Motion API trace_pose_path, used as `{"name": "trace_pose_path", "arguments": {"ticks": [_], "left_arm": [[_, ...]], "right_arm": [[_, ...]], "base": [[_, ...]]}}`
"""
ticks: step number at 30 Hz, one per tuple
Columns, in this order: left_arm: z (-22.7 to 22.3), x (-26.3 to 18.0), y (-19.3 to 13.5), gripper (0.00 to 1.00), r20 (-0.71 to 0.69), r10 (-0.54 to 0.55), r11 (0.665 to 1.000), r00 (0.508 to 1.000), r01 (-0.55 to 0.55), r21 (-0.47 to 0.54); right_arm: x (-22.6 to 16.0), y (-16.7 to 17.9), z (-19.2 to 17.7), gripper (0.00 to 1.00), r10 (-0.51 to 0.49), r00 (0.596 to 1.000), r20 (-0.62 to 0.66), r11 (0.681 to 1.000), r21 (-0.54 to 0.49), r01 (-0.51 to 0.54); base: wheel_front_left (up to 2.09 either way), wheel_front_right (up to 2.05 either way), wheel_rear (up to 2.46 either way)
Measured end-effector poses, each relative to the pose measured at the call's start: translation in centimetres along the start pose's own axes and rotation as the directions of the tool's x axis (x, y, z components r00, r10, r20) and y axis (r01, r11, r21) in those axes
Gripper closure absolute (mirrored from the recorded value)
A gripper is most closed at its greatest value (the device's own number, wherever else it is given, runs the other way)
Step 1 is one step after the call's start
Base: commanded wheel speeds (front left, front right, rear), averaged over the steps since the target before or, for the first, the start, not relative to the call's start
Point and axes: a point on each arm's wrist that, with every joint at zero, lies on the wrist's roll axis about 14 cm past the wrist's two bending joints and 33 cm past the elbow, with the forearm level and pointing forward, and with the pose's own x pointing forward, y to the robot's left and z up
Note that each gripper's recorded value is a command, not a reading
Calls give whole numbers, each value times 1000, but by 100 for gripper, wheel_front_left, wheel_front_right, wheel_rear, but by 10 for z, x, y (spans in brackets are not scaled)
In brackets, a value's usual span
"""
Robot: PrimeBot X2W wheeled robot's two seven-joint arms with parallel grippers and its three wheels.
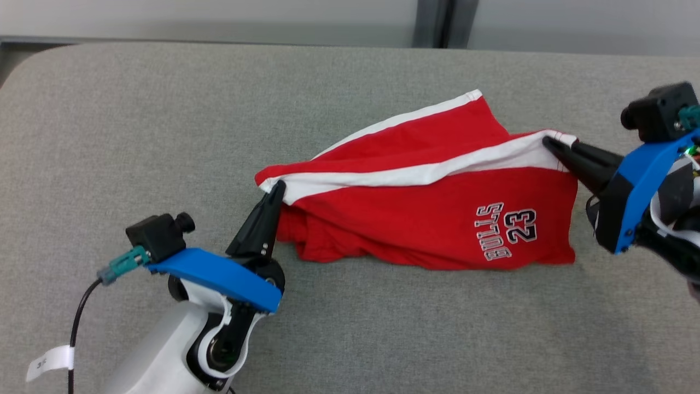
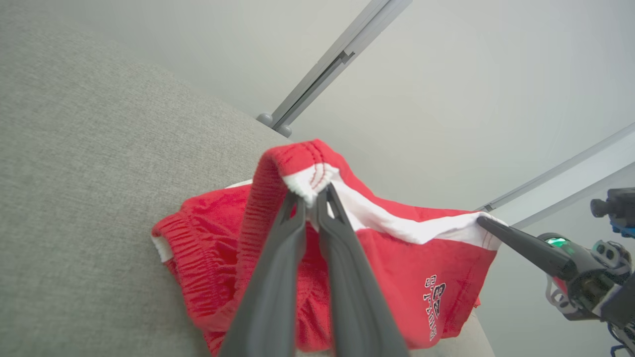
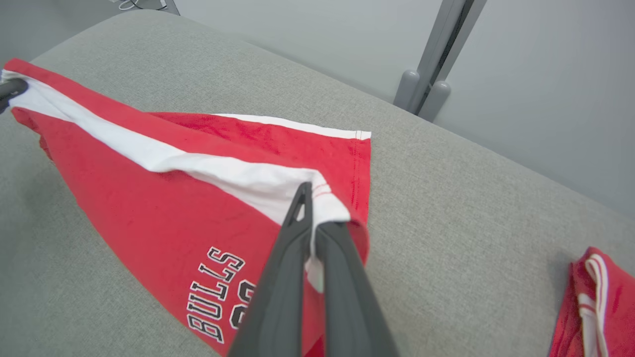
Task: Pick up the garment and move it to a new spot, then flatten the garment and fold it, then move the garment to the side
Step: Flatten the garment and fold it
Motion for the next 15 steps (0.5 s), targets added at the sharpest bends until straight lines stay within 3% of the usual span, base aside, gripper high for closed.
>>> {"name": "trace_pose_path", "arguments": {"ticks": [15], "left_arm": [[-8,41,53,100,4,157,988,988,-156,-19]], "right_arm": [[107,-38,1,100,-30,999,12,997,-68,31]], "base": [[0,0,0]]}}
